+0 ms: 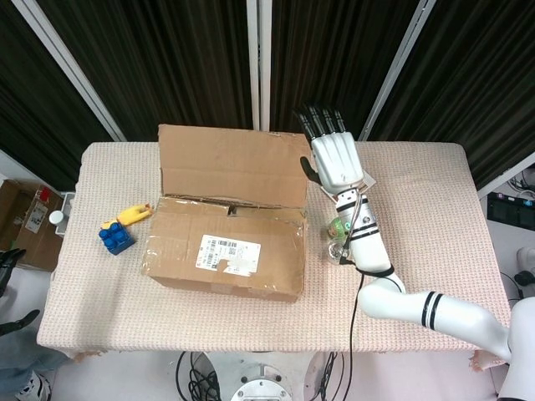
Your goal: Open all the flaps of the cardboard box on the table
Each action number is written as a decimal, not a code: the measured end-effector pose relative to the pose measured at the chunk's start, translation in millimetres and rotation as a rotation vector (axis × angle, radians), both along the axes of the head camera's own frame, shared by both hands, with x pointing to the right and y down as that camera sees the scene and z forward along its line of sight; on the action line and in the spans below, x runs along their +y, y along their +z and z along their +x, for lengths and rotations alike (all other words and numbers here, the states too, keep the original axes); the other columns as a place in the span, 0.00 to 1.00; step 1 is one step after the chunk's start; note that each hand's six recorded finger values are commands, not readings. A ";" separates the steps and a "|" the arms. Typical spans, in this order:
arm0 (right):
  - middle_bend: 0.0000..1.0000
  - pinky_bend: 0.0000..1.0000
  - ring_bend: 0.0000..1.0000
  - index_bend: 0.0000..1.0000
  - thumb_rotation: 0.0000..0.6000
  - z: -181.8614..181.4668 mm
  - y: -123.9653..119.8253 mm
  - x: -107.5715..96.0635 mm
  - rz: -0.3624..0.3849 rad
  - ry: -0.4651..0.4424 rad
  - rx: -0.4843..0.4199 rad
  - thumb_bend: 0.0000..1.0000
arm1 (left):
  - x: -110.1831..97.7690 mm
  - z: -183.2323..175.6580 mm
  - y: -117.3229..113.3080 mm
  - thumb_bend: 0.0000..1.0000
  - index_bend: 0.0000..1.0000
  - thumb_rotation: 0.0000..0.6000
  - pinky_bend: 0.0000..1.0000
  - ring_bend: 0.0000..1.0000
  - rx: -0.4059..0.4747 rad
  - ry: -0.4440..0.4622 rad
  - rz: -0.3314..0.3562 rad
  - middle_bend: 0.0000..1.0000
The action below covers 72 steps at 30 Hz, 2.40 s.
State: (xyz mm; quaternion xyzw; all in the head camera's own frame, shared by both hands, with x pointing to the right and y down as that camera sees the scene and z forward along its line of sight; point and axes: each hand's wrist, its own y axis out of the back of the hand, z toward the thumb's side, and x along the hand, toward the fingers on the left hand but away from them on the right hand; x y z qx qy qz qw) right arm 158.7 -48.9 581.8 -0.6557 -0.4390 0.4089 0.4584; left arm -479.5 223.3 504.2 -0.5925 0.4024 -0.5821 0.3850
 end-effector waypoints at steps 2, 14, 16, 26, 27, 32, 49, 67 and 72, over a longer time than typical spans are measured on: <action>0.00 0.00 0.00 0.00 1.00 4.1 -3.9 -1.2 0.008 0.007 -0.014 0.31 | -0.6 -0.2 0.4 0.00 0.10 1.00 0.22 0.12 0.000 -0.001 -0.001 0.14; 0.00 0.00 0.00 0.00 1.00 93.4 -51.6 41.9 0.135 0.028 -0.017 0.33 | -37.9 28.9 -9.6 0.00 0.12 1.00 0.23 0.12 0.141 0.080 0.033 0.14; 0.00 0.00 0.00 0.00 1.00 119.6 -59.7 55.5 0.151 0.054 -0.017 0.33 | -54.6 44.0 -12.7 0.02 0.13 1.00 0.23 0.12 0.200 0.114 0.033 0.15; 0.00 0.00 0.00 0.00 1.00 234.4 -120.1 142.9 0.249 0.147 -0.037 0.32 | -131.0 137.6 -2.4 0.00 0.15 1.00 0.23 0.13 0.383 0.291 -0.084 0.18; 0.00 0.00 0.00 0.00 1.00 239.1 -125.7 149.0 0.260 0.147 -0.037 0.32 | -138.6 150.3 2.2 0.00 0.16 1.00 0.24 0.14 0.392 0.310 -0.109 0.19; 0.00 0.00 0.00 0.00 1.00 261.6 -150.9 184.7 0.314 0.159 -0.028 0.32 | -163.7 202.9 27.6 0.00 0.21 0.83 0.25 0.16 0.421 0.367 -0.226 0.22; 0.00 0.00 0.00 0.00 1.00 317.1 -147.2 238.3 0.305 0.266 -0.043 0.32 | -190.0 295.9 92.0 0.00 0.25 0.23 0.23 0.15 0.515 0.390 -0.444 0.26; 0.00 0.00 0.00 0.00 1.00 314.3 -145.2 233.5 0.304 0.258 -0.065 0.32 | -189.6 285.2 101.5 0.00 0.23 0.14 0.23 0.15 0.442 0.357 -0.518 0.42; 0.00 0.00 0.00 0.00 1.00 315.5 -143.5 232.5 0.300 0.265 -0.067 0.32 | -190.9 287.6 91.5 0.00 0.22 0.14 0.23 0.15 0.466 0.360 -0.509 0.43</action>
